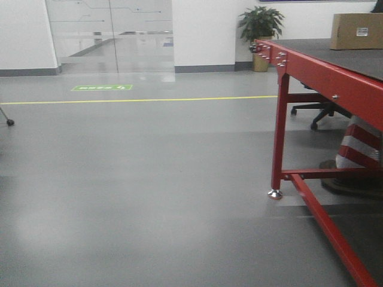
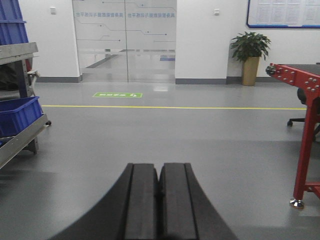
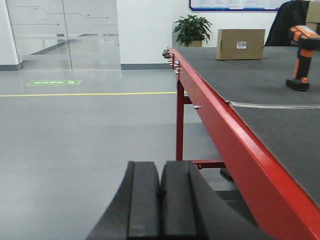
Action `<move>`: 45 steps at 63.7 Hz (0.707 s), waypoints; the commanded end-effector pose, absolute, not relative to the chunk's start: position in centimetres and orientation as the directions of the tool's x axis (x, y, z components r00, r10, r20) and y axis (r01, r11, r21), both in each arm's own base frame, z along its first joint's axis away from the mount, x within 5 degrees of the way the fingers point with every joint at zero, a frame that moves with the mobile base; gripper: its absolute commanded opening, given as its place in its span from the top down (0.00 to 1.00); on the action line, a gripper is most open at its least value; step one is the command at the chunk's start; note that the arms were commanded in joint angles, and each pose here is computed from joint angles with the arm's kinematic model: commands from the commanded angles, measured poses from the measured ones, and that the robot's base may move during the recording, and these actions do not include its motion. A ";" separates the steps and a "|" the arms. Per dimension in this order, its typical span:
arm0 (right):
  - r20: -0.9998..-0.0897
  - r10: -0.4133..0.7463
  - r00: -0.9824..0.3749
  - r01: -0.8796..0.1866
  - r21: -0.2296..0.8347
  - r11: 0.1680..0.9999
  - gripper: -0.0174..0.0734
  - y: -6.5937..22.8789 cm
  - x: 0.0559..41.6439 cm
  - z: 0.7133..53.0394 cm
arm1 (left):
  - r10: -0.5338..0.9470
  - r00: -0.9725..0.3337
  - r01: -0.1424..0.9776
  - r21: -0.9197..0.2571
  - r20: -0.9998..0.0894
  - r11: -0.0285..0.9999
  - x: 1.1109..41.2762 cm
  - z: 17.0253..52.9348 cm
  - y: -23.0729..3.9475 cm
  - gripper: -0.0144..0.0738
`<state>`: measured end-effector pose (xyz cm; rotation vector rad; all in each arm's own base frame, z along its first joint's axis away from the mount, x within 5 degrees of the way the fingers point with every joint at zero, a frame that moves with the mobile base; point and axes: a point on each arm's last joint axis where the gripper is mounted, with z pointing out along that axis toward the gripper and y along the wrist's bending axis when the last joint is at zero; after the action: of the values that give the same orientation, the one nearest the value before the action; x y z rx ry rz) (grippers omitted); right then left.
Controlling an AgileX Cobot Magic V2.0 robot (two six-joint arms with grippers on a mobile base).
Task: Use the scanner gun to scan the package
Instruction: 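Drive the base forward and turn toward the red-framed table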
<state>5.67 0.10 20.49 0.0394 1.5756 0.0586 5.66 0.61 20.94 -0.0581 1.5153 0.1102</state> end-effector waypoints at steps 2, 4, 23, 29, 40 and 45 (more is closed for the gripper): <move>-0.998 0.057 0.012 -0.007 0.057 0.998 0.98 0.1 5.6 20.6 | 0.034 0.075 -0.106 0.026 -0.997 0.994 5.6 21.2 0.6 0.96; -0.998 0.057 0.012 -0.007 0.057 0.998 0.98 0.1 5.6 20.6 | 0.034 0.075 -0.106 0.026 -0.997 0.994 5.6 21.2 0.6 0.96; -0.998 0.057 0.012 -0.007 0.057 0.998 0.98 0.1 5.6 20.6 | 0.033 0.075 -0.088 0.026 -0.997 0.996 5.6 21.2 0.5 0.96; -0.998 0.057 0.012 -0.007 0.057 0.998 0.98 0.1 5.6 20.6 | 0.033 0.075 -0.088 0.026 -0.997 0.996 5.6 21.2 0.5 0.96; -0.998 0.057 0.012 -0.007 0.057 0.998 0.98 0.1 5.6 20.6 | 0.032 0.076 -0.078 0.026 -0.997 0.997 5.6 21.2 0.4 0.96; -0.998 0.057 0.012 -0.007 0.057 0.998 0.98 0.1 5.6 20.6 | 0.030 0.076 -0.054 0.026 -0.997 0.998 5.6 21.2 0.3 0.96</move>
<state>5.67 0.10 20.49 0.0394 1.5756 0.0586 5.67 0.43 20.94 -0.0344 1.5156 0.0851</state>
